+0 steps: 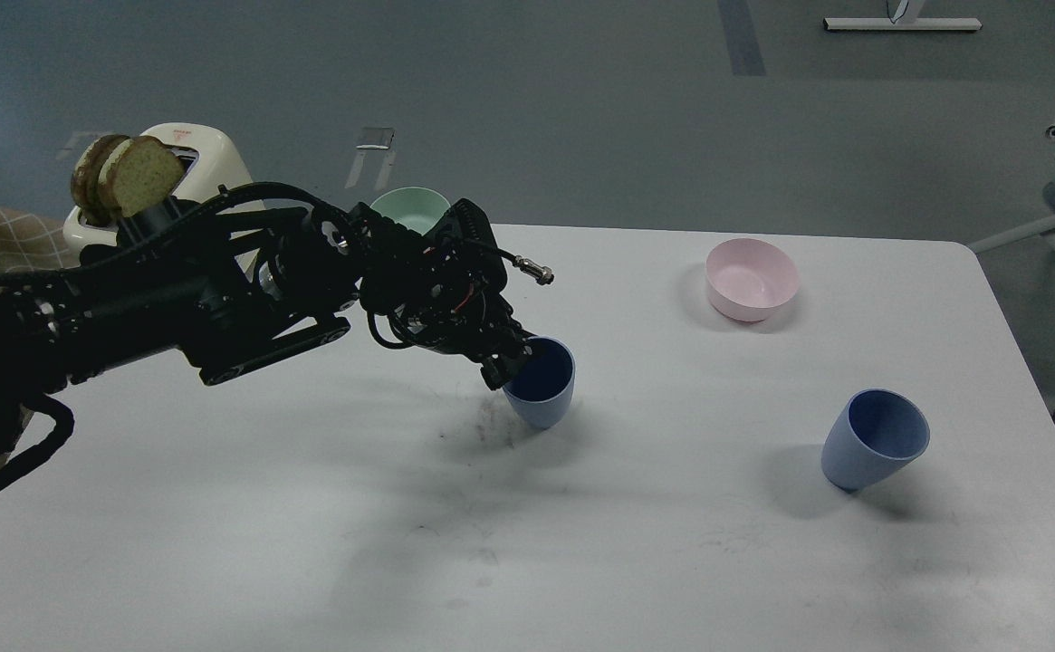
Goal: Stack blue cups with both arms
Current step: 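Carry the blue cup with the left gripper to the table center, then set the cup upright and open the left gripper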
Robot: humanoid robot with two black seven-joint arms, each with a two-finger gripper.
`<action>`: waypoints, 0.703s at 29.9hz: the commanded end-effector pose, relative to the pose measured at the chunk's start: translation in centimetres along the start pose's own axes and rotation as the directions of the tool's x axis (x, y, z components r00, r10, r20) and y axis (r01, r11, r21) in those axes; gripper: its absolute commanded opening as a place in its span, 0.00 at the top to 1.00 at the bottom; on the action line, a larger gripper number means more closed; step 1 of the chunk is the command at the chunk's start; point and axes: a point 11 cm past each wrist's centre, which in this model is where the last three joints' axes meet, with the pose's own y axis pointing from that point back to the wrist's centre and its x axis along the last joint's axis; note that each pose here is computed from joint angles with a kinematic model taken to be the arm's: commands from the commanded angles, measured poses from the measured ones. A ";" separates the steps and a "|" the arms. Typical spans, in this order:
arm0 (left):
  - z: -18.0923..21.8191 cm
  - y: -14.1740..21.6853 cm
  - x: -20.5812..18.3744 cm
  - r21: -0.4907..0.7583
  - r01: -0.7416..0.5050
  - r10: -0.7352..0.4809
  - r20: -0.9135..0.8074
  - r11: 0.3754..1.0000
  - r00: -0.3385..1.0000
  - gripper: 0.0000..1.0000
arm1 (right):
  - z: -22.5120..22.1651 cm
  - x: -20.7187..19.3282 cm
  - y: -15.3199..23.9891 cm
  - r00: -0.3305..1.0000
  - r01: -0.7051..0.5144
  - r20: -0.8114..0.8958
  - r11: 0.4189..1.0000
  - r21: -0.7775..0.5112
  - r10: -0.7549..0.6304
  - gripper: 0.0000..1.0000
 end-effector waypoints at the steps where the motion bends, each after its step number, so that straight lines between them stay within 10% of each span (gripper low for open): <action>1: -0.2 0.0 -0.2 0.005 0.003 -0.003 -0.006 1.000 1.000 1.00 | 0.0 0.0 0.0 1.000 -0.001 0.000 1.000 0.003 0.001 0.00; 21: -0.3 0.5 0.6 -0.011 -0.051 0.050 -0.069 0.999 0.996 0.43 | -0.4 1.9 1.7 0.999 -0.046 0.021 0.999 0.011 0.046 0.00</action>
